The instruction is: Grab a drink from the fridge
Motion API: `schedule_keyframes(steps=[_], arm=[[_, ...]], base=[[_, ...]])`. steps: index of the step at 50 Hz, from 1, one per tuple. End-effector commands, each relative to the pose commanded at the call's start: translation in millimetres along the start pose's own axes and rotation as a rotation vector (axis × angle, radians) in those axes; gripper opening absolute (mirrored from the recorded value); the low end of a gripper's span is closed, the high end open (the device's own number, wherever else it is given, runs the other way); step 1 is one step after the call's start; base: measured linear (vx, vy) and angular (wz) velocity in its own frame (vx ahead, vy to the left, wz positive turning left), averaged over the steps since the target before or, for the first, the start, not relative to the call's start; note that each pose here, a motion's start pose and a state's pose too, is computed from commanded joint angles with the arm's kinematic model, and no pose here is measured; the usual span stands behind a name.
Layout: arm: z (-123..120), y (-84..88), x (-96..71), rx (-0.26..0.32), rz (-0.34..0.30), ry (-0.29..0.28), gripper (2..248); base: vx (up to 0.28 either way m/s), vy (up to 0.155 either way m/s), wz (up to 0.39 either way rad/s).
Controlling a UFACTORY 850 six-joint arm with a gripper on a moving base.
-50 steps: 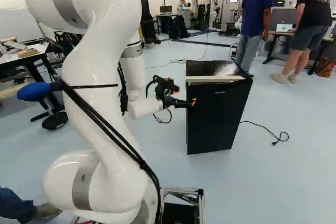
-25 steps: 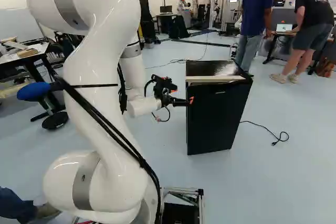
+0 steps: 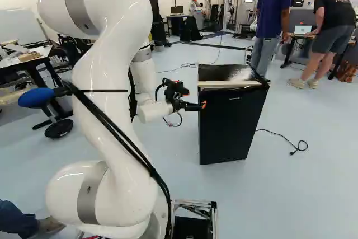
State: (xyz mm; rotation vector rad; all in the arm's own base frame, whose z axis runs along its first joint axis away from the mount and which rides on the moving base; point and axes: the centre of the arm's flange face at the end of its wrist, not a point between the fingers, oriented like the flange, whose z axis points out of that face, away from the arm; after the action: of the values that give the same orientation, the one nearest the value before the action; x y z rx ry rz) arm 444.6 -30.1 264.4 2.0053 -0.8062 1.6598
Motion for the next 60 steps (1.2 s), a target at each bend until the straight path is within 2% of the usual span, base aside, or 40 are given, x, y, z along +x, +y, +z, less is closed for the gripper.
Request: schedule_keyframes(steps=[45, 60], arm=[[35, -11.5, 4.9, -0.063, 0.041, 0.066, 247], [49, -5.0, 6.9, -0.091, 0.051, 0.074, 247]], base=[[0.0, 0.0, 0.0], [0.0, 0.0, 0.0]])
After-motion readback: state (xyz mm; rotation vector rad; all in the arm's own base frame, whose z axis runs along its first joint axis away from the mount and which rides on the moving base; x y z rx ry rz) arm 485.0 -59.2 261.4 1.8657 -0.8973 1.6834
